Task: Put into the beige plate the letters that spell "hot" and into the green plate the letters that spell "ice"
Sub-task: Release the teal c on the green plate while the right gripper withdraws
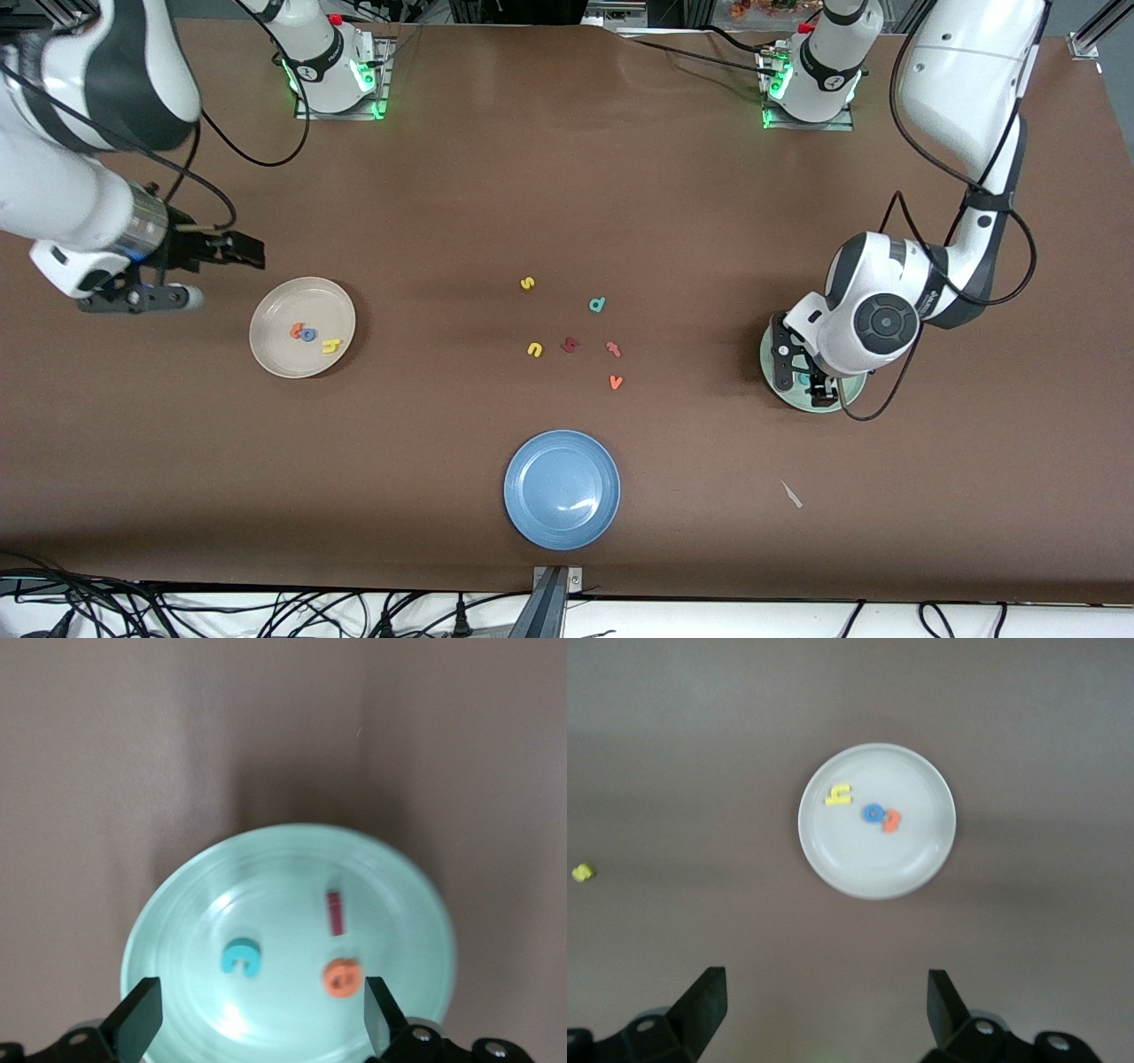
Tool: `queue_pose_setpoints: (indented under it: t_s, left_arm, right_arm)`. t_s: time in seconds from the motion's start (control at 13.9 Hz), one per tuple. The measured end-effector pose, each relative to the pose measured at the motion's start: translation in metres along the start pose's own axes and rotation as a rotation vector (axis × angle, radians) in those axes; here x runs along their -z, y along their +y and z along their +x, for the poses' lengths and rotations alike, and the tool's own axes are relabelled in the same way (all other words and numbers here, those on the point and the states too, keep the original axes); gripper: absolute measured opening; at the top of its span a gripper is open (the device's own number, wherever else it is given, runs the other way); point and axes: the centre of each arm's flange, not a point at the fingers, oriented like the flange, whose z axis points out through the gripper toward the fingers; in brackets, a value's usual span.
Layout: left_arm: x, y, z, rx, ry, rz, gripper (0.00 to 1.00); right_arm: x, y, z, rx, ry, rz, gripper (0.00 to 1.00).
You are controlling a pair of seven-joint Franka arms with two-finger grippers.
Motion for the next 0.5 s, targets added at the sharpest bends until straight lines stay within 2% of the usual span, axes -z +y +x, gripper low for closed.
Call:
queue_pose_setpoints:
  t_s: [0.22, 0.5]
  left_arm:
    - [0.048, 0.020, 0.011, 0.228, 0.033, -0.060, 1.00]
    - [0.122, 0.047, 0.003, 0.631, 0.052, -0.103, 1.00]
  right_arm:
    - [0.031, 0.006, -0.015, -0.004, -0.033, -0.027, 1.00]
    - [0.048, 0.009, -0.020, -0.010, 0.010, -0.029, 1.00]
